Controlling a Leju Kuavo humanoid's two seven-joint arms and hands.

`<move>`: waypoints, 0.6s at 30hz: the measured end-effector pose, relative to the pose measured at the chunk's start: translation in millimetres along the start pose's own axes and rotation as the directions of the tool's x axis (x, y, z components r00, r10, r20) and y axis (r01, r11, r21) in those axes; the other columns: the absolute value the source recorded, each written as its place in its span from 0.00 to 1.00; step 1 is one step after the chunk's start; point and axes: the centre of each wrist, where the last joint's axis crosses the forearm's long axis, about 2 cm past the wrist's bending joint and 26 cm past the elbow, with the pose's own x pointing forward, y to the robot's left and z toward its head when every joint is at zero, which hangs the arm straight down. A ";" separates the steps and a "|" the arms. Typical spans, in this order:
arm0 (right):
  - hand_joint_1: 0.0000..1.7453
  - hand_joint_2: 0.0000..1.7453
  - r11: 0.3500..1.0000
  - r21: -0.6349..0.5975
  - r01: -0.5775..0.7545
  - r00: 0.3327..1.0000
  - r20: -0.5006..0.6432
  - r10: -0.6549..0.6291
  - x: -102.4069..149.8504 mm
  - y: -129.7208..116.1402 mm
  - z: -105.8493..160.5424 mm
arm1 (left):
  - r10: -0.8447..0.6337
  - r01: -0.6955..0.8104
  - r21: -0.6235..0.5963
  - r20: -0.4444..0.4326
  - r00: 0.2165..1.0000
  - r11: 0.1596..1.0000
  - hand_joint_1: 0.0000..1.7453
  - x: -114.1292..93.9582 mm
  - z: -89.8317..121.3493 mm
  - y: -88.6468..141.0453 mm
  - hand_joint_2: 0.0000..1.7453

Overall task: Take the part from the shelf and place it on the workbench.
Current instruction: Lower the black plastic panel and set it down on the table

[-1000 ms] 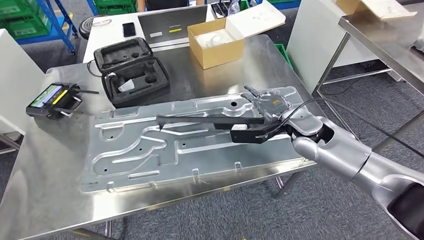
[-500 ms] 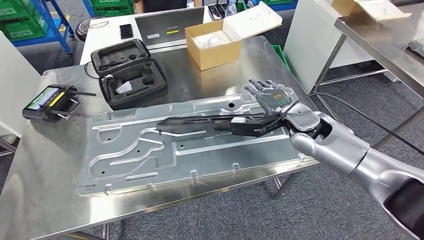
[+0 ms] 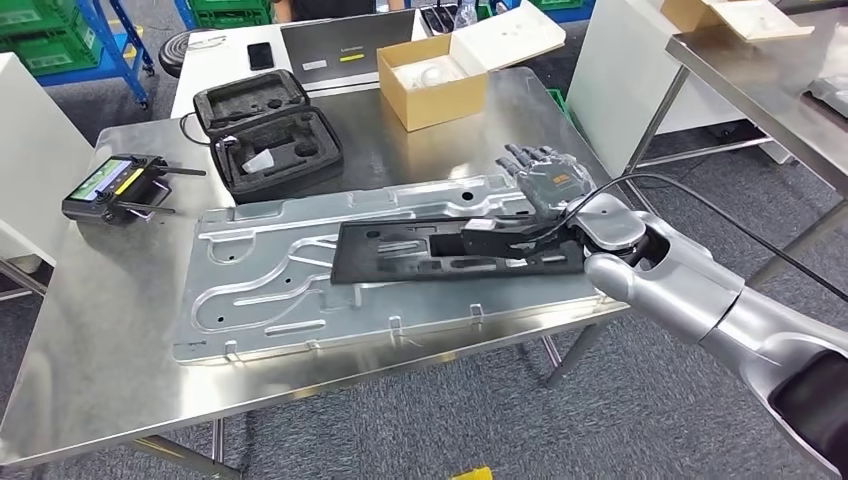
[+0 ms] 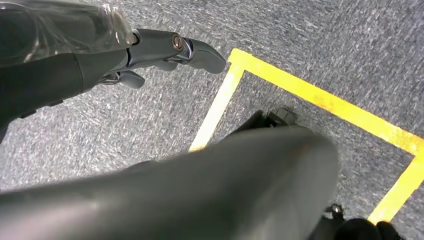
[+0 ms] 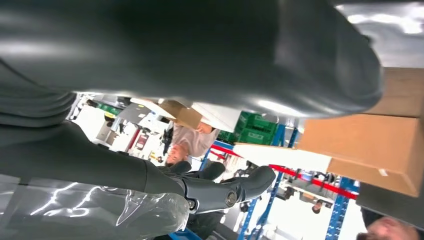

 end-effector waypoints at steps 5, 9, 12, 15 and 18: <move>0.00 0.00 1.000 0.000 0.005 1.000 -0.010 -0.005 -0.7 -1.3 0.3 | 0.006 -0.006 0.000 -0.003 1.000 1.000 0.00 -0.6 0.2 -0.6 0.00; 0.00 0.00 1.000 -0.011 -0.012 0.999 -0.030 0.012 -5.1 -6.1 3.1 | 0.018 -0.018 0.003 -0.003 1.000 1.000 0.00 -2.0 0.6 -1.5 0.00; 0.00 0.00 0.999 -0.033 -0.038 0.998 -0.043 0.036 -11.0 -13.8 7.8 | 0.025 -0.025 0.005 -0.005 1.000 1.000 0.00 -3.9 1.1 -2.5 0.00; 0.00 0.00 0.997 -0.061 -0.053 0.998 -0.050 0.050 -16.6 -23.5 13.1 | 0.029 -0.029 0.010 -0.003 1.000 1.000 0.00 -4.8 1.1 -1.8 0.00; 0.00 0.00 0.993 -0.088 -0.078 0.996 -0.053 0.074 -20.6 -29.0 18.5 | 0.039 -0.039 0.013 -0.004 0.999 0.999 0.00 -6.0 1.3 -2.2 0.00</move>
